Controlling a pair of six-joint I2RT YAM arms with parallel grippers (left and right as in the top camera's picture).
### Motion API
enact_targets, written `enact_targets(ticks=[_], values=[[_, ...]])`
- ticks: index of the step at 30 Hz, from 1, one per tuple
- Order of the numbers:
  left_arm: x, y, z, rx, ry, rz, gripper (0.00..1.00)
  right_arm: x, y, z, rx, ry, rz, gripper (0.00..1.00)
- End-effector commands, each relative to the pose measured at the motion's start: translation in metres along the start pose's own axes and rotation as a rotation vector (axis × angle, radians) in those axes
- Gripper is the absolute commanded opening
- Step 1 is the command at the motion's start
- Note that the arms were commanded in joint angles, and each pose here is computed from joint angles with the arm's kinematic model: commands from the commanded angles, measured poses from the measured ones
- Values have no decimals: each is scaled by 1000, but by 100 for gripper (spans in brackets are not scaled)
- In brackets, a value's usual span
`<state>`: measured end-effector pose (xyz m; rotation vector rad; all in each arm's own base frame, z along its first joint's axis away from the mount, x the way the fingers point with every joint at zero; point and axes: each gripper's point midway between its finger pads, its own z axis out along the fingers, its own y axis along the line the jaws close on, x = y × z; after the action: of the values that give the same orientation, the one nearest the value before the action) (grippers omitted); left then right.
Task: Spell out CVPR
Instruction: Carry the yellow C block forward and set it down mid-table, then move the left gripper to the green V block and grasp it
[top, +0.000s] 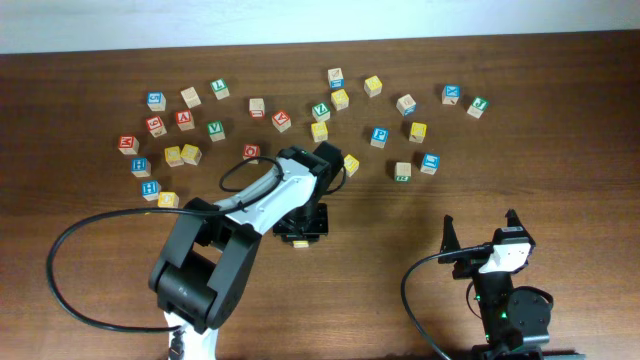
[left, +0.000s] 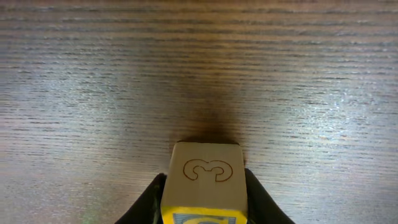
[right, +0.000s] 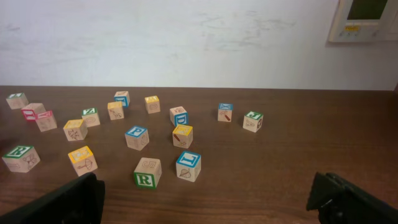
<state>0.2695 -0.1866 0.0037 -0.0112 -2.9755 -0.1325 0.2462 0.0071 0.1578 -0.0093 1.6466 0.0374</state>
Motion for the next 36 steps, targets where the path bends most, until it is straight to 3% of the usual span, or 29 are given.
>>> enact_targets(ticks=[1, 5, 10, 18, 20, 21, 25, 28, 34, 36], values=[[-5, 11, 4, -33, -9, -16, 21, 3, -1, 0, 4, 5, -3, 98], [-27, 38, 4, -10, -19, -51, 19, 3, -1, 0, 4, 5, -3, 98], [-60, 46, 3, 39, -116, 46, 22, 3, -1, 0, 4, 5, -3, 98], [-44, 46, 4, 52, -45, -5, 21, 3, -1, 0, 4, 5, -3, 98], [-43, 44, 4, 59, -40, -4, 24, 3, -1, 0, 4, 5, -3, 98], [-43, 44, 4, 60, -40, -4, 36, 3, -1, 0, 4, 5, -3, 98], [-43, 44, 3, 59, -38, -4, 40, 3, -1, 0, 4, 5, -3, 98], [-50, 42, -15, 65, -53, -4, 39, 3, -1, 0, 4, 5, -3, 98], [-76, 34, -108, 110, -156, -7, 44, 3, -1, 0, 4, 5, -3, 98], [-87, 41, -128, 131, -200, -32, 59, 3, -1, 0, 4, 5, -3, 98]])
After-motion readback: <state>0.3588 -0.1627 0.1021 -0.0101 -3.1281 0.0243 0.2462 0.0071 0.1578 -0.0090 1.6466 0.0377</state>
